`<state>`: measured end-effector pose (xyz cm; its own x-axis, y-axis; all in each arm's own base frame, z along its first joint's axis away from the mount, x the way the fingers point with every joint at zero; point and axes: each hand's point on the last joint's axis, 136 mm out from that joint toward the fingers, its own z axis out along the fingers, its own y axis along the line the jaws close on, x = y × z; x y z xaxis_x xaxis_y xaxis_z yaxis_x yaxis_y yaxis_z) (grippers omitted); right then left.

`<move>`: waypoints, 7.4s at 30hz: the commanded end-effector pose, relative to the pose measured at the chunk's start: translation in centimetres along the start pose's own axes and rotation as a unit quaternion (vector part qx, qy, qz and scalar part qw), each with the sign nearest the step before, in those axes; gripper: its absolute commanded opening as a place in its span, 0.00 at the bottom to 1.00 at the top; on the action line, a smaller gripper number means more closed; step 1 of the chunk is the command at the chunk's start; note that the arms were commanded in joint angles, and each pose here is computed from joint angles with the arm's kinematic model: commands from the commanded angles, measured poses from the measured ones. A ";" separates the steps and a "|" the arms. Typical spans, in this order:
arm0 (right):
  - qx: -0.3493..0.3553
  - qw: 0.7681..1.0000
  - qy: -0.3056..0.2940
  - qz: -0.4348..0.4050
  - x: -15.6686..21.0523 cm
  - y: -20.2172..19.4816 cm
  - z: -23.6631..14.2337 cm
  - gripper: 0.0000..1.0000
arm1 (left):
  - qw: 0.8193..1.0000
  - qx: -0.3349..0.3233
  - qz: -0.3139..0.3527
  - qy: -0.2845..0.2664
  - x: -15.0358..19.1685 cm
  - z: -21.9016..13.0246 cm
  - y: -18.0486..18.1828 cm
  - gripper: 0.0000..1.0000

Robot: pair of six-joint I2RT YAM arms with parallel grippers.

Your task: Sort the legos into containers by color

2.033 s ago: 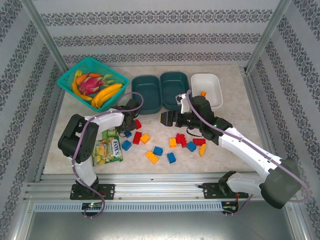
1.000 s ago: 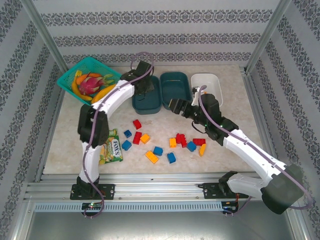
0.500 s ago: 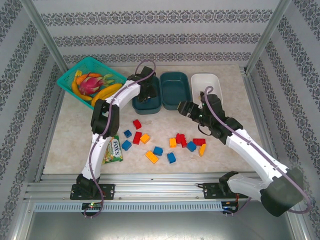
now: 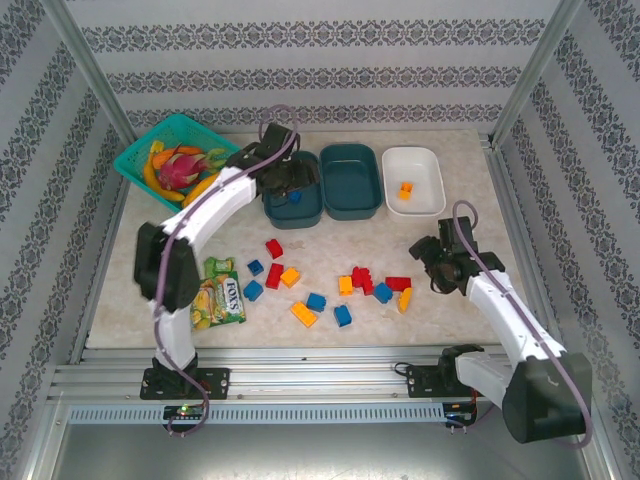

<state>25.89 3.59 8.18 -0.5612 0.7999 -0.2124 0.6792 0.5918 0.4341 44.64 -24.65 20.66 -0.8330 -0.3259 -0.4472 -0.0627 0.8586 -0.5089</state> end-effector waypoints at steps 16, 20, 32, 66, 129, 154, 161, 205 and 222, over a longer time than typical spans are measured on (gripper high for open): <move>0.012 0.990 0.102 0.099 4.1 0.2 6.1 0.70 | 0.991 0.128 0.035 0.033 12.3 -8.5 -1.7 0.80; 0.031 0.989 0.103 0.107 6.0 -0.2 5.4 0.70 | 0.991 0.129 0.036 0.027 11.9 -8.6 -1.9 0.80; 0.059 0.982 0.105 0.148 7.3 -0.6 5.1 0.70 | 0.989 0.138 0.039 0.026 11.5 -8.3 -2.7 0.80; 0.037 0.989 0.115 0.087 4.4 6.5 6.2 0.65 | 0.989 0.141 0.032 0.014 11.2 -9.1 -2.6 0.79; -0.019 0.967 0.080 -0.241 -0.6 26.7 11.1 0.26 | 0.983 0.170 -0.057 -0.049 -1.1 -10.2 -3.2 0.88; -0.270 0.865 -0.057 -0.420 3.3 33.5 -6.8 0.61 | 0.997 -0.020 -0.075 0.024 6.7 -10.4 6.8 0.78; -0.389 0.794 0.030 -0.466 14.4 25.8 -9.6 0.65 | 0.975 -0.162 -0.098 0.119 13.9 -8.7 14.7 0.69; -0.387 0.784 0.070 -0.479 19.5 19.6 -9.2 0.97 | 0.933 -0.297 -0.165 0.118 14.6 0.5 20.6 0.32; -0.298 0.868 -0.092 -0.386 8.3 20.6 -11.3 0.96 | 0.976 -0.208 -0.024 0.061 2.6 -0.5 9.8 0.31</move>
<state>29.06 22.44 25.06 -0.6119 0.1959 -0.7663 -0.3340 0.8142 0.4749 41.77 -16.32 17.39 -0.8106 -0.4482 -0.3769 -0.3636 0.8897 -0.2759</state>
